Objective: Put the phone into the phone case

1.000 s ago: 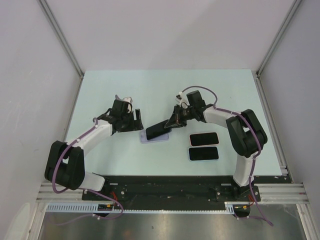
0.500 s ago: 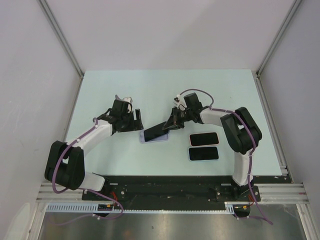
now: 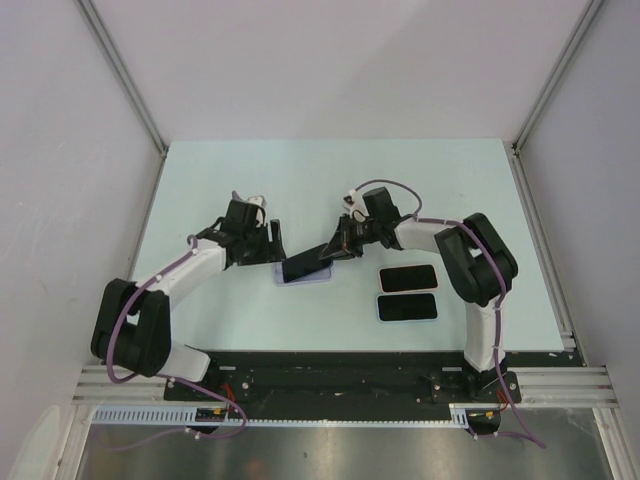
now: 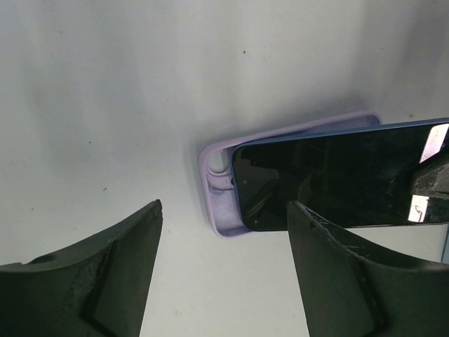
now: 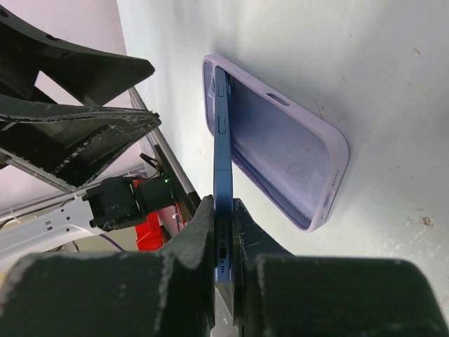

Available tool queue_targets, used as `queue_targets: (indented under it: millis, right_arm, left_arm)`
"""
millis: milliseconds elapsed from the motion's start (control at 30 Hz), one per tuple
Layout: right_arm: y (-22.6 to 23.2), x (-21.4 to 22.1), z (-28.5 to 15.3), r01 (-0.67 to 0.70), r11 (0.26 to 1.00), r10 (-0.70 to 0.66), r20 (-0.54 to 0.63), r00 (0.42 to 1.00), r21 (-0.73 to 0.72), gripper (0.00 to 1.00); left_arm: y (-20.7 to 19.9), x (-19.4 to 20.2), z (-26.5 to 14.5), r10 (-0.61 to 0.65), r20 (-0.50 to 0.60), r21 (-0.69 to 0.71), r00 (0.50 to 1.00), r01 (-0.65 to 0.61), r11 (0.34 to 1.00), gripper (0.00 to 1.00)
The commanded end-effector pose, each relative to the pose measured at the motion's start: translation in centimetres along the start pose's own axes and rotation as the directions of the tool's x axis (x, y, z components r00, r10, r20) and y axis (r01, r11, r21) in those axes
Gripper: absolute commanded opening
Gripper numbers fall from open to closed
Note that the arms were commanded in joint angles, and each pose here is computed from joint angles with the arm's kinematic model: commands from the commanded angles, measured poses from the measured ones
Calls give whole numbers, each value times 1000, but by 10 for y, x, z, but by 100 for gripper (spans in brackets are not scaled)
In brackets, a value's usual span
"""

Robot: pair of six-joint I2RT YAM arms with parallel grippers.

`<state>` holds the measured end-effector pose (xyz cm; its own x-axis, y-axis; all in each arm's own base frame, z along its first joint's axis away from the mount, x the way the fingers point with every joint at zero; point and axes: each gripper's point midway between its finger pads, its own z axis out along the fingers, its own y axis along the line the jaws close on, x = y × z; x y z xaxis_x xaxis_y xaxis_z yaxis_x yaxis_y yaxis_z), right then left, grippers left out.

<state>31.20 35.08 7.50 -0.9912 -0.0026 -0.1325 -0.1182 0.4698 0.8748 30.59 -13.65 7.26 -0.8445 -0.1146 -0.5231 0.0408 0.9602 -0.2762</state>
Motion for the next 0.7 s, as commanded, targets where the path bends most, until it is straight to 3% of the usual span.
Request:
queue_targets:
  millis: [0,333,667]
  right_arm:
    - [19,-14,8,41,997,-40,25,999,-67,0]
    - [13,-12,18,30,996,-29,14,999,-83,0]
    - [9,-7,32,19,993,-20,-5,1000,-118,0]
  left_arm:
    - [-5,10,10,-11,-38,30,999,13,999,76]
    - [-13,35,37,-85,-122,87,989,96,992,73]
    - [-36,35,38,-117,-121,227,986,142,964,69]
